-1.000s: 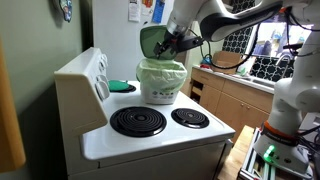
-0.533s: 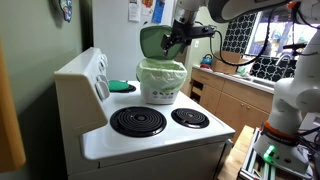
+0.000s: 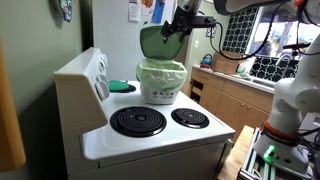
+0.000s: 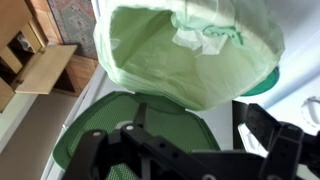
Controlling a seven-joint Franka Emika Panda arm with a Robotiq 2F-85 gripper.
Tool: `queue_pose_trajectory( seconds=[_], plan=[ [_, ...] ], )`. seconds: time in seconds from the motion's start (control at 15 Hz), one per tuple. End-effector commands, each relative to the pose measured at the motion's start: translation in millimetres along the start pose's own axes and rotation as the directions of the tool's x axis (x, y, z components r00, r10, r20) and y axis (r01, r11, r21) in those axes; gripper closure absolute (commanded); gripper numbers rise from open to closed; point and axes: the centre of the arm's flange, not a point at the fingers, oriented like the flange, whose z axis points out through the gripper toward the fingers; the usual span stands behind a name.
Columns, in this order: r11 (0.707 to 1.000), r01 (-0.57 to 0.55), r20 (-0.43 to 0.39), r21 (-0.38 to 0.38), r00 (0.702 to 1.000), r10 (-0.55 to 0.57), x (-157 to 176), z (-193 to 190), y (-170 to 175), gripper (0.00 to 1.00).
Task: Open the lid on the bin and put the paper towel into it then close it
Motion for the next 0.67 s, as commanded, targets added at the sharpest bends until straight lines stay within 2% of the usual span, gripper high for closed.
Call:
queue_pose_trajectory(
  seconds=[0.0, 0.2, 0.33, 0.4, 0.6],
  plan=[
    [1.000, 0.015, -0.015, 0.009, 1.000, -0.015, 4.5, -0.9, 2.4, 0.00],
    [1.000, 0.027, -0.025, 0.010, 0.999, -0.027, 8.2, -0.8, 5.3, 0.00],
    [0.997, 0.071, -0.141, 0.031, 0.988, -0.066, 19.2, -2.6, 13.3, 0.00],
    [0.992, 0.114, -0.199, 0.046, 0.975, -0.103, 29.5, -5.2, 20.1, 0.00],
    [0.964, 0.259, -0.305, 0.059, 0.924, -0.230, 56.2, -8.3, 43.2, 0.00]
  ],
)
